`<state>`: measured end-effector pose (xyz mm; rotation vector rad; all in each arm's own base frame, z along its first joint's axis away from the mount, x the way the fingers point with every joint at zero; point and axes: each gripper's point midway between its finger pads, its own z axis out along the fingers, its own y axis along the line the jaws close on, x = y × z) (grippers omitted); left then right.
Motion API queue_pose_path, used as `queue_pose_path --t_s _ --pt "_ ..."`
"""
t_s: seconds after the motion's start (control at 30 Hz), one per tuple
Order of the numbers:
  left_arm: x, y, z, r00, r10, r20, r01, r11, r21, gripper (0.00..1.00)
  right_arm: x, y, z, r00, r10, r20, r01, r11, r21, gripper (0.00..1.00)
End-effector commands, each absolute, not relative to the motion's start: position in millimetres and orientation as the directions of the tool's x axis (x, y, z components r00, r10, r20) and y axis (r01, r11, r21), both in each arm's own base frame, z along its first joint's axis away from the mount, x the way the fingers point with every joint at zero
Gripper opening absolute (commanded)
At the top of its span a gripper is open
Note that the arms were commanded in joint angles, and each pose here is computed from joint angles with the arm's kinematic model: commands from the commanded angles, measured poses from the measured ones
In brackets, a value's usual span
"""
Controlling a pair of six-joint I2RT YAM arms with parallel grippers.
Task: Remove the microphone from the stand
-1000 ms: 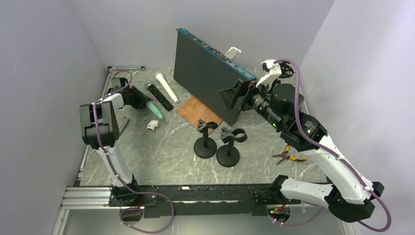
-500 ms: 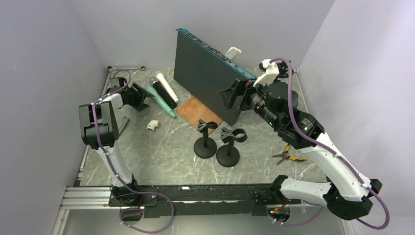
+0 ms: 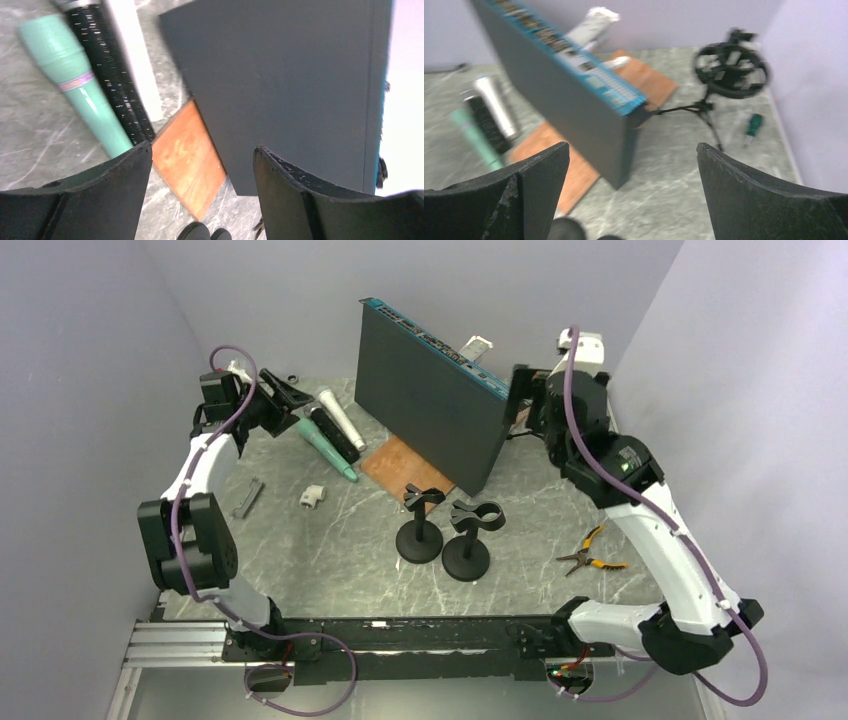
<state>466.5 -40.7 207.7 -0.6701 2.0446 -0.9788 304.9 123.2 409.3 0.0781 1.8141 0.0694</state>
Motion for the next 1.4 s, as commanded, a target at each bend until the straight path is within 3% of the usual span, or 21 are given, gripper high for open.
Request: queue_pose_path --t_s 0.0,0.2,0.37,0.53,0.7,0.83,0.97,1.17,1.37 --pt "452 -73 266 -0.566 -0.584 -0.581 0.116 0.642 -0.758 0.77 323 57 427 -0.206 0.081 -0.975 0.184 0.982 0.043 1.0" --pt "426 -106 322 -0.505 -0.445 -0.74 0.339 0.686 -0.644 0.83 353 -14 424 -0.231 0.183 -0.956 0.381 0.921 0.084 1.0" --pt "407 -121 347 -0.445 -0.387 -0.808 0.438 0.693 -0.573 0.87 363 -74 417 -0.2 0.306 -0.931 0.506 0.845 0.17 1.0" --pt "398 -134 358 -0.43 -0.362 -0.827 0.502 0.666 -0.552 0.86 386 -95 377 -0.221 0.445 -0.868 0.509 0.811 0.287 1.0" --pt "388 -156 364 -0.427 -0.313 -0.848 0.56 0.645 -0.52 0.86 394 -98 349 -0.201 0.543 -0.815 0.455 0.789 0.414 1.0" --pt "380 -167 368 -0.419 -0.292 -0.86 0.593 0.629 -0.503 0.86 392 -80 361 -0.169 0.558 -0.813 0.357 0.803 0.477 1.0" --pt "376 -172 370 -0.396 -0.253 -0.883 0.597 0.66 -0.456 0.86 378 -94 371 -0.114 0.553 -0.825 0.433 0.775 0.46 1.0" --pt "364 -189 374 -0.371 -0.205 -0.906 0.637 0.653 -0.409 0.87 374 -83 394 -0.079 0.552 -0.83 0.365 0.791 0.492 1.0" --pt "358 -202 372 -0.365 -0.175 -0.914 0.661 0.643 -0.387 0.86 396 -47 388 -0.17 0.622 -0.764 0.193 0.782 0.593 0.96"
